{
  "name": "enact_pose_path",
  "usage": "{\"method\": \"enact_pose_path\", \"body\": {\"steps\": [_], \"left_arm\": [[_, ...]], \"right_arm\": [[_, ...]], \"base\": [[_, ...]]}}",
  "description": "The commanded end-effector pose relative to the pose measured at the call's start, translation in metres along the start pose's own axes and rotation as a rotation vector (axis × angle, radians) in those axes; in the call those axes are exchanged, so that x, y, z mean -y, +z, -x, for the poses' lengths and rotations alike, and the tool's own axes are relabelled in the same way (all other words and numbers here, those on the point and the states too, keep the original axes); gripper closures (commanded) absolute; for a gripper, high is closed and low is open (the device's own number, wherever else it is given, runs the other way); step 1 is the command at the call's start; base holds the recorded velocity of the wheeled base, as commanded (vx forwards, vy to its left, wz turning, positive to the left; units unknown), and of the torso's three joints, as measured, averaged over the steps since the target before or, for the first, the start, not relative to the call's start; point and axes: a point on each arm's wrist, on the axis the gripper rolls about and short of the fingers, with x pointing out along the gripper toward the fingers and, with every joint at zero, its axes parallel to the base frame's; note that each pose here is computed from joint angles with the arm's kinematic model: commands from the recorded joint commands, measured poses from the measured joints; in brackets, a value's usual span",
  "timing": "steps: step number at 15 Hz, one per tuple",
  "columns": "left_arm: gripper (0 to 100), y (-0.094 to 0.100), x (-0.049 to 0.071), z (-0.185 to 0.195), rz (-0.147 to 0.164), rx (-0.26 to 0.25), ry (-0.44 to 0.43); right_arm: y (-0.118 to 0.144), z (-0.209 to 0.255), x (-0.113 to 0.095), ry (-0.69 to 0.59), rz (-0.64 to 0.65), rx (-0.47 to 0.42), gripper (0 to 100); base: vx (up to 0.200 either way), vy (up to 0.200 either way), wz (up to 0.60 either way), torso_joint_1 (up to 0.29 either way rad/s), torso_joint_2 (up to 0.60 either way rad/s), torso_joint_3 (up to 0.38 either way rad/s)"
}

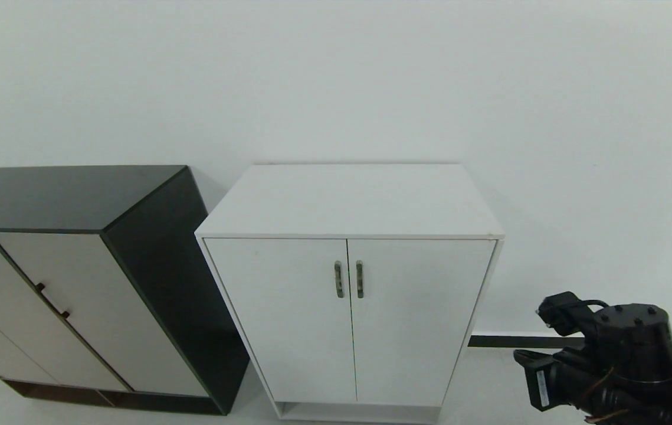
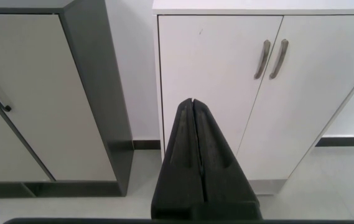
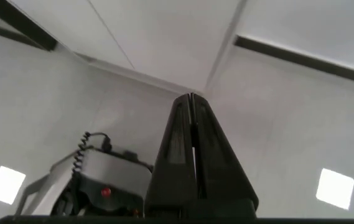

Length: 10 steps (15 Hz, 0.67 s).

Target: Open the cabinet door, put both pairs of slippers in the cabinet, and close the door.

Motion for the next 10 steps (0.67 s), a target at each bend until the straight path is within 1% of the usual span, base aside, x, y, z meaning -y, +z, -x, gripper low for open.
{"method": "enact_pose_path", "body": {"steps": [1, 6, 7, 10], "left_arm": [[100, 0.0, 0.0, 0.0, -0.001, -0.001, 0.0], [100, 0.0, 0.0, 0.0, -0.001, -0.001, 0.0], [100, 0.0, 0.0, 0.0, -0.001, -0.001, 0.0], [100, 0.0, 0.0, 0.0, -0.001, -0.001, 0.0]], "right_arm": [[-0.012, 0.022, 0.014, -0.04, -0.019, -0.002, 100], [-0.041, 0.053, 0.024, -0.053, -0.002, -0.042, 100], [-0.041, 0.053, 0.024, -0.053, -0.002, -0.042, 100], [-0.047, 0.072, 0.027, -0.058, -0.002, -0.051, 100]], "base": [[0.0, 0.0, 0.0, 0.0, 0.0, 0.0], [0.0, 0.0, 0.0, 0.0, 0.0, 0.0], [0.0, 0.0, 0.0, 0.0, 0.0, 0.0], [0.0, 0.0, 0.0, 0.0, 0.0, 0.0]]}}
